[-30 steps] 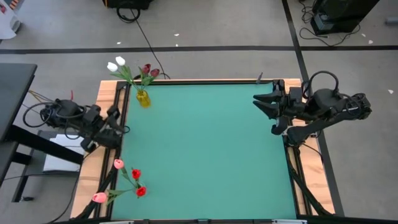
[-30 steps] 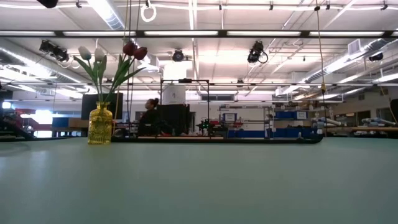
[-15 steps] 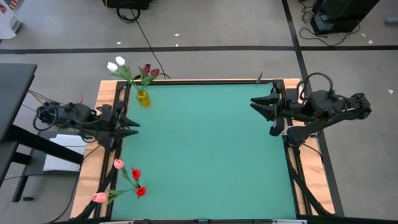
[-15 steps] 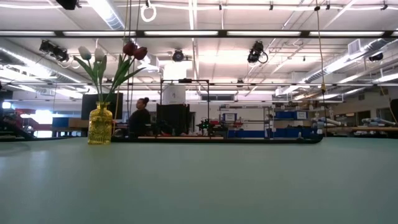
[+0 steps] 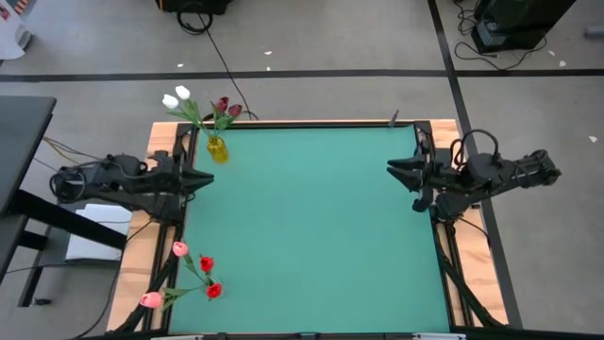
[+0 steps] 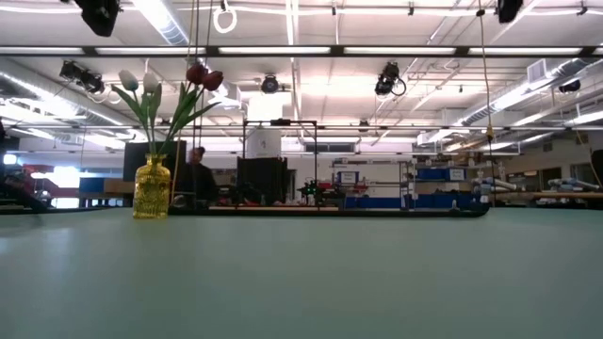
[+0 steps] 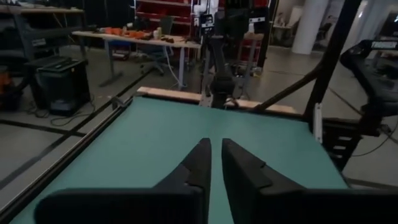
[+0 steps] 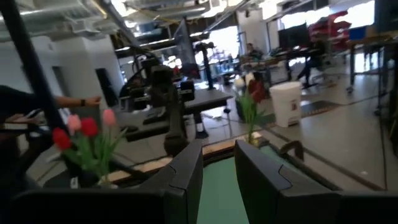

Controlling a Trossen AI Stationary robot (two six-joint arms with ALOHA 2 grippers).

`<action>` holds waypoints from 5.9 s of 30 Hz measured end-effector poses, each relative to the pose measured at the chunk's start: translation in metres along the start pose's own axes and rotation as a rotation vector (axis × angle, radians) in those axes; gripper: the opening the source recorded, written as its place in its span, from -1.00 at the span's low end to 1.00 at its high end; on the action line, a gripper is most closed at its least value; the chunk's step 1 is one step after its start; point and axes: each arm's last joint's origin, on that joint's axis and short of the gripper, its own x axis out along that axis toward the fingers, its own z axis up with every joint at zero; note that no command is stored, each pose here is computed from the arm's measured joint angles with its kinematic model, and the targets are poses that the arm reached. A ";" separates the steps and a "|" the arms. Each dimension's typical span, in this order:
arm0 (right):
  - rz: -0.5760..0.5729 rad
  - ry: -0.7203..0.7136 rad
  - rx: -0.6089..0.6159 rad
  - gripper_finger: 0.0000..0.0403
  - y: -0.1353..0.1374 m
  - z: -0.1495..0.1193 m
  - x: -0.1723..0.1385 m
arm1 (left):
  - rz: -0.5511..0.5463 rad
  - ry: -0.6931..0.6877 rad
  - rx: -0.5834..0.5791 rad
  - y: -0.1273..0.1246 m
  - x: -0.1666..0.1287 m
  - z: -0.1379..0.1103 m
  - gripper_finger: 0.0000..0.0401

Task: Sort flowers into vase by color
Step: Return to Home Position

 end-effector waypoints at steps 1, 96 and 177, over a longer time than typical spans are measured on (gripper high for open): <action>0.002 0.005 0.005 -0.49 -0.002 -0.005 -0.003 | 0.006 0.005 0.006 0.000 0.003 -0.004 -0.81; -0.023 0.132 -0.006 -0.49 -0.057 -0.152 -0.032 | -0.103 -0.165 -0.075 0.022 0.044 -0.146 -0.91; -0.022 0.128 -0.001 -0.49 -0.057 -0.152 -0.032 | -0.102 -0.164 -0.076 0.022 0.044 -0.146 -0.90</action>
